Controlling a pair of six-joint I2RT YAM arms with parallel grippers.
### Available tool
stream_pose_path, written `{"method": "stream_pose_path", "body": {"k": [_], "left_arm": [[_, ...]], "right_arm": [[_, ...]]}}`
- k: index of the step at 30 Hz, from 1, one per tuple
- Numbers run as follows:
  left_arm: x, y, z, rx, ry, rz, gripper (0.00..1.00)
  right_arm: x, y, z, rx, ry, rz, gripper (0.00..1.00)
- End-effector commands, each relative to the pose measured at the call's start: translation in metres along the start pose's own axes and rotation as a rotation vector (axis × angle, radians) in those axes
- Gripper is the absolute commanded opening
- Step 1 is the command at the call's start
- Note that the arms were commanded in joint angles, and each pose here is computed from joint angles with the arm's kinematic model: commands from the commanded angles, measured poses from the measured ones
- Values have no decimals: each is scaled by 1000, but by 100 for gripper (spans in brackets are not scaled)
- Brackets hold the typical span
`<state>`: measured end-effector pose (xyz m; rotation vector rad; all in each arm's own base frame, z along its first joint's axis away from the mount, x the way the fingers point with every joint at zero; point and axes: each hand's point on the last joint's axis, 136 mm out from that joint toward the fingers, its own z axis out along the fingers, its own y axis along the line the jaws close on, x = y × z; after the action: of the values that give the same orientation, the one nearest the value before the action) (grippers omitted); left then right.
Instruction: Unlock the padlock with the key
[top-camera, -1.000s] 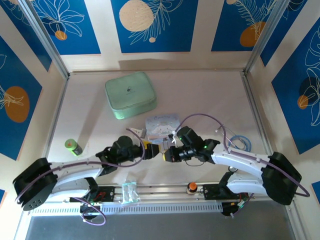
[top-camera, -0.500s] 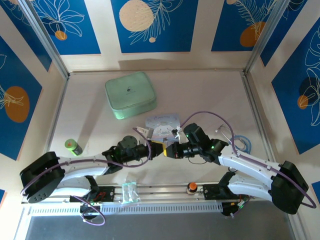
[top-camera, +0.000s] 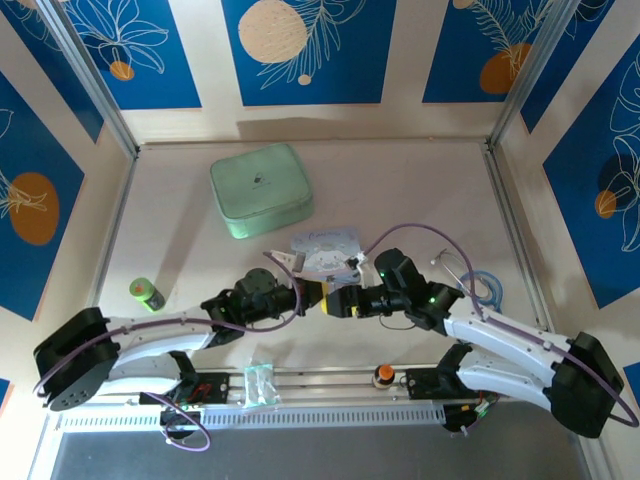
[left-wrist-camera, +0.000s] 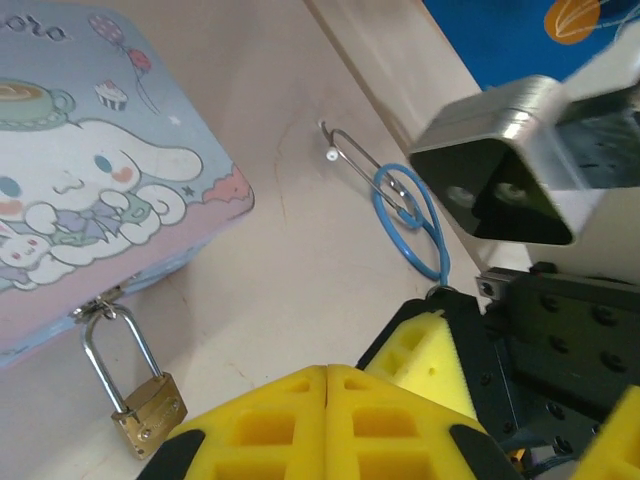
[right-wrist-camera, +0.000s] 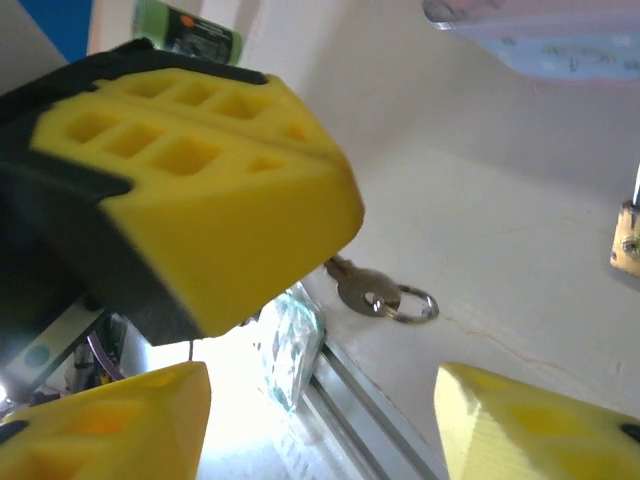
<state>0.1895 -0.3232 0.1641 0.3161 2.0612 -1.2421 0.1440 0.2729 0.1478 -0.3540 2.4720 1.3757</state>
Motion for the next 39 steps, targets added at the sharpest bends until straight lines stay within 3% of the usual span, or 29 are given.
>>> {"method": "stream_pose_path", "body": {"k": [1,2,5,10,16,19,28,33,39], "left_arm": [[-23,-1,-9,-48,-70,-53,0],[-28,-2,-12,-41,-89,-75,0],[-41,-12,-20,-2,-130,-121,0],[-57,-27,-32,59,-176,-190,0],[-77,-59,-39,187,-211,-214,0],[-85,-68,-42,223,-232,-205,0],[-97,-81,-42,280,-270,-202,0],[-95,-76,-41,231,-258,-181,0],[-95,-72,-43,229,-274,-194,0]], "right_arm": [[-13,5,-14,-46,-111,-20,69],[-19,7,-19,-62,-155,-25,73],[-33,18,-33,-104,-254,-81,99],[-47,37,-46,-163,-322,-147,100],[-58,62,-55,-339,-377,-165,83],[-59,69,-56,-372,-355,-163,66],[-60,83,-46,-458,-307,-135,52],[-61,85,-47,-471,-322,-140,43],[-60,80,-48,-457,-340,-129,26]]}}
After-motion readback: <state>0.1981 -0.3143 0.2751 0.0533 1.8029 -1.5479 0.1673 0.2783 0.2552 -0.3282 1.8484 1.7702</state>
